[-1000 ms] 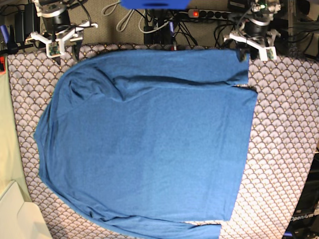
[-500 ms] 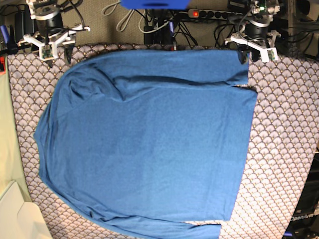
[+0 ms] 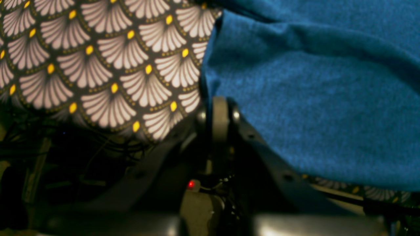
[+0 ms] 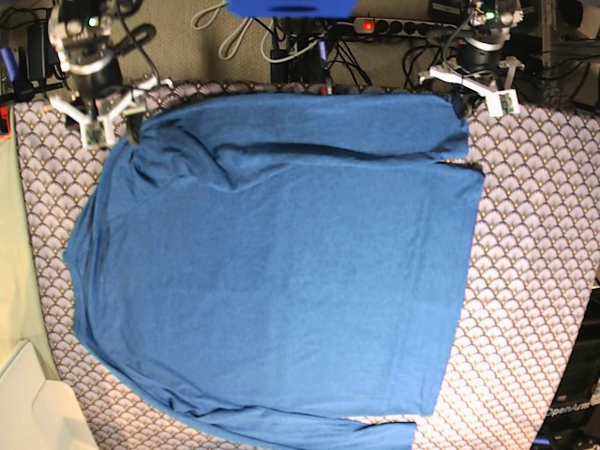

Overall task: Fold the T-shirt properly
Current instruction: 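Lower both grippers toward the collar edge of the blue shirt, then grasp the collar edge corners with both grippers and lift slightly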

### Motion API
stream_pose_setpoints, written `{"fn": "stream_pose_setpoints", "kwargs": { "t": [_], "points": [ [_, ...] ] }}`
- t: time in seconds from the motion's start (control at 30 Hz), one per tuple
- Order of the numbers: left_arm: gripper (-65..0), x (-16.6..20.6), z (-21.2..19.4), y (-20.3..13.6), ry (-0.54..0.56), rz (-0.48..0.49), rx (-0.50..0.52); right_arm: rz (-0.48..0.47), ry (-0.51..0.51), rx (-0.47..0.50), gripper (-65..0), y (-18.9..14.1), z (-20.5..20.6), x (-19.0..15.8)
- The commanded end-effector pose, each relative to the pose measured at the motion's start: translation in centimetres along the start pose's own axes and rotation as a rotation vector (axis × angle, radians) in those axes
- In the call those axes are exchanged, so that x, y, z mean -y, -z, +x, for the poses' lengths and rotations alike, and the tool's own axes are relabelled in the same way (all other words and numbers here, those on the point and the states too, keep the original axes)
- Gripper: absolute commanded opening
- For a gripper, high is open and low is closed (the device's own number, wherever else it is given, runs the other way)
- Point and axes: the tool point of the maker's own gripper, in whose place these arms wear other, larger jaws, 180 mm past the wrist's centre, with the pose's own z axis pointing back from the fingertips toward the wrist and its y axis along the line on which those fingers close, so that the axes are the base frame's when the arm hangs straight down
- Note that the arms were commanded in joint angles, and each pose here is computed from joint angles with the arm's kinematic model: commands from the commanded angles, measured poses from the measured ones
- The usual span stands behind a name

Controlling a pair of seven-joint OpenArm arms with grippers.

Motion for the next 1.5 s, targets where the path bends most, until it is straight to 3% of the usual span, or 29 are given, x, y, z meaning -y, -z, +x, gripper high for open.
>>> {"fn": "stream_pose_setpoints", "kwargs": {
  "t": [0.0, 0.17, 0.43, 1.3, 1.37, 1.47],
  "points": [
    [-64.4, -0.1, -0.2, -0.3, 0.006, 0.0, -0.009, -0.001, -0.004, 0.031, -34.7, 0.0, 1.2, 0.2],
    [-64.4, -0.1, -0.2, -0.3, 0.006, 0.0, -0.008, -0.012, 0.016, -0.008, -34.7, 1.1, 1.6, 0.3],
    [-64.4, -0.3, -0.1, -0.4, 0.01, 0.003, -0.008, -0.04, 0.052, -0.102, -34.7, 2.5, -2.0, 1.6],
    [-64.4, -0.4, 0.0, -0.3, 0.009, 0.007, -0.005, -0.009, 0.093, -0.21, -35.1, 4.8, -6.0, 0.9],
    [-64.4, -0.5, 0.0, -0.3, 0.01, 0.007, -0.005, 0.025, 0.087, -0.235, -38.0, 5.0, -7.0, 0.3],
    [-64.4, -0.5, 0.0, -0.3, 0.01, 0.007, -0.005, 0.039, 0.084, -0.246, -47.7, 5.0, -7.4, 0.0]
  ]
}}
